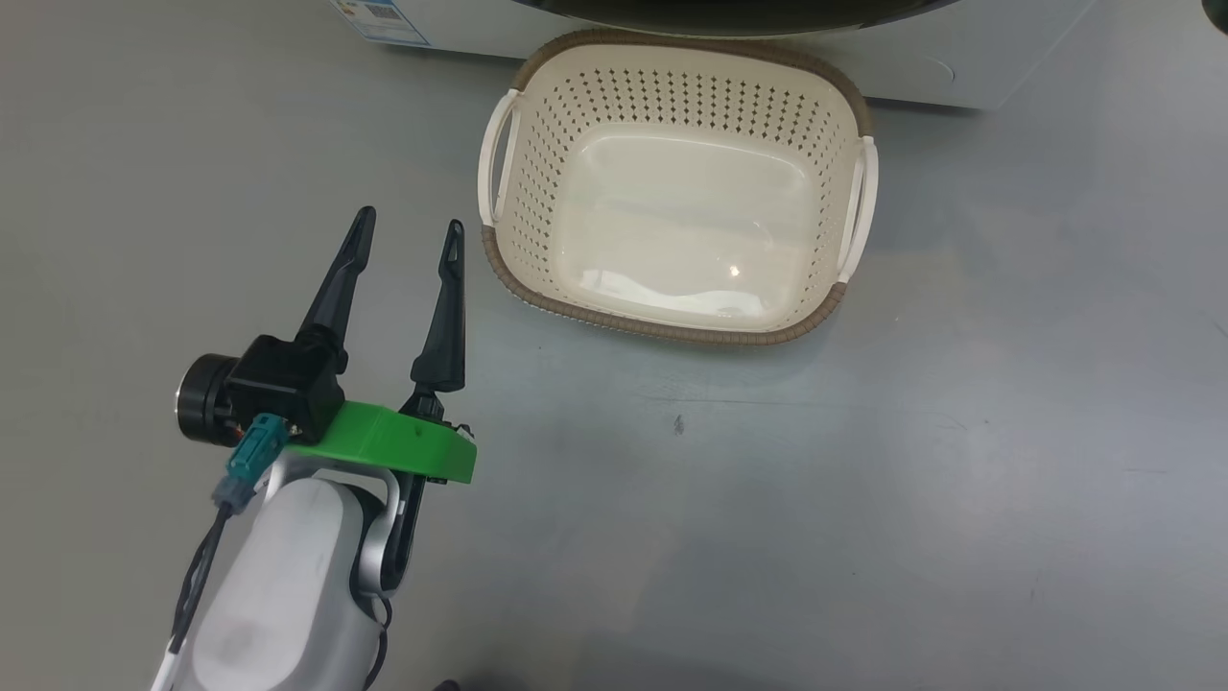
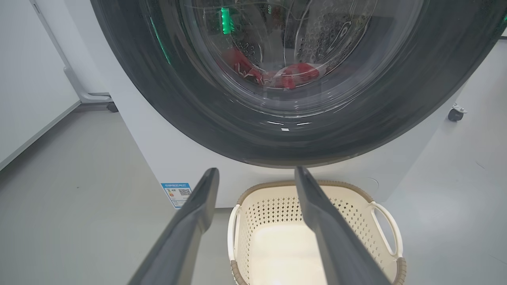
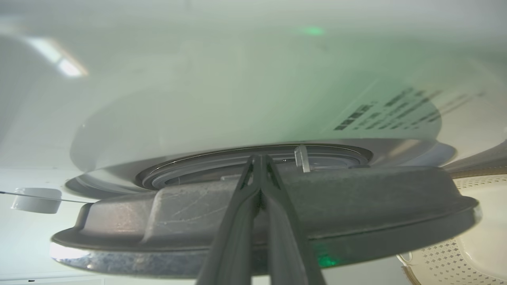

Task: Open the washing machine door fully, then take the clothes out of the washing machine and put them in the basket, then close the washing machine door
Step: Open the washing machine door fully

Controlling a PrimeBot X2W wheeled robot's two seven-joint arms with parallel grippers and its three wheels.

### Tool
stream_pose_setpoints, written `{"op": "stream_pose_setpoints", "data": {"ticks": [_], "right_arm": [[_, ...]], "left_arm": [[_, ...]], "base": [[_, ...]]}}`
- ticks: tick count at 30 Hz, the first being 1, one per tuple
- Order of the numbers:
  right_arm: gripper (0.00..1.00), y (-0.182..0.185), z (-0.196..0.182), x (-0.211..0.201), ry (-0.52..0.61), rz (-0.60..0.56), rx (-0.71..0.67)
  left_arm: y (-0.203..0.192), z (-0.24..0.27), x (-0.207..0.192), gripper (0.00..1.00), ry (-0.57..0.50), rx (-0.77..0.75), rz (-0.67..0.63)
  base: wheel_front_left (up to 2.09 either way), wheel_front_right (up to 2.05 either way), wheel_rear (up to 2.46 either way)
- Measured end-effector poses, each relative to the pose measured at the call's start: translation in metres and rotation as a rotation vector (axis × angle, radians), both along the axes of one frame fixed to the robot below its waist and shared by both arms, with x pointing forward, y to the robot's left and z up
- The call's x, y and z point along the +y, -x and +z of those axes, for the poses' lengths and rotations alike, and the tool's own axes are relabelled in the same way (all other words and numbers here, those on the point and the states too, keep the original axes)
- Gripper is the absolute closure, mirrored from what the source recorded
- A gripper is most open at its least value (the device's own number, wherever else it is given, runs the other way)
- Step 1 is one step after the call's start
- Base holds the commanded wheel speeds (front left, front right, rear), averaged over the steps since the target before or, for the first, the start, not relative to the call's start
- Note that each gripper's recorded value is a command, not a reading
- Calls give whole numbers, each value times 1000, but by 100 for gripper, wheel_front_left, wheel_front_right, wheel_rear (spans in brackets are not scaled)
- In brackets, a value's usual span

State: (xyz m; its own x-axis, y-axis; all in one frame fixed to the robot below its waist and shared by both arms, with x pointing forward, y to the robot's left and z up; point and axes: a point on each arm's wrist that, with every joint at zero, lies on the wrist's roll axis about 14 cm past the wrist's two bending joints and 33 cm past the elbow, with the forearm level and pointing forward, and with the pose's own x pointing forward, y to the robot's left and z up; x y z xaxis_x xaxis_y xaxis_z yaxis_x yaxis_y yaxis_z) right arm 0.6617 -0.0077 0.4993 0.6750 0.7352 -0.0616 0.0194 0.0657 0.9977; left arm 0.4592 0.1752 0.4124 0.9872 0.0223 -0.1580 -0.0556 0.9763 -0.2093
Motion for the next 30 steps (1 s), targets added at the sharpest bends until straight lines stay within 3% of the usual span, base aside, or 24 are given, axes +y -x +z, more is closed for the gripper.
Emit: {"op": "stream_pose_setpoints", "data": {"ticks": [20,30], "right_arm": [[100,22,0,3,0,103,1],[100,52,-4,9,-4,189,22]], "left_arm": [[-1,9,-4,0,9,-21,-7],[-1,18,-6,0,12,-43,-3]], "base": [[0,0,0],[0,0,0]]}}
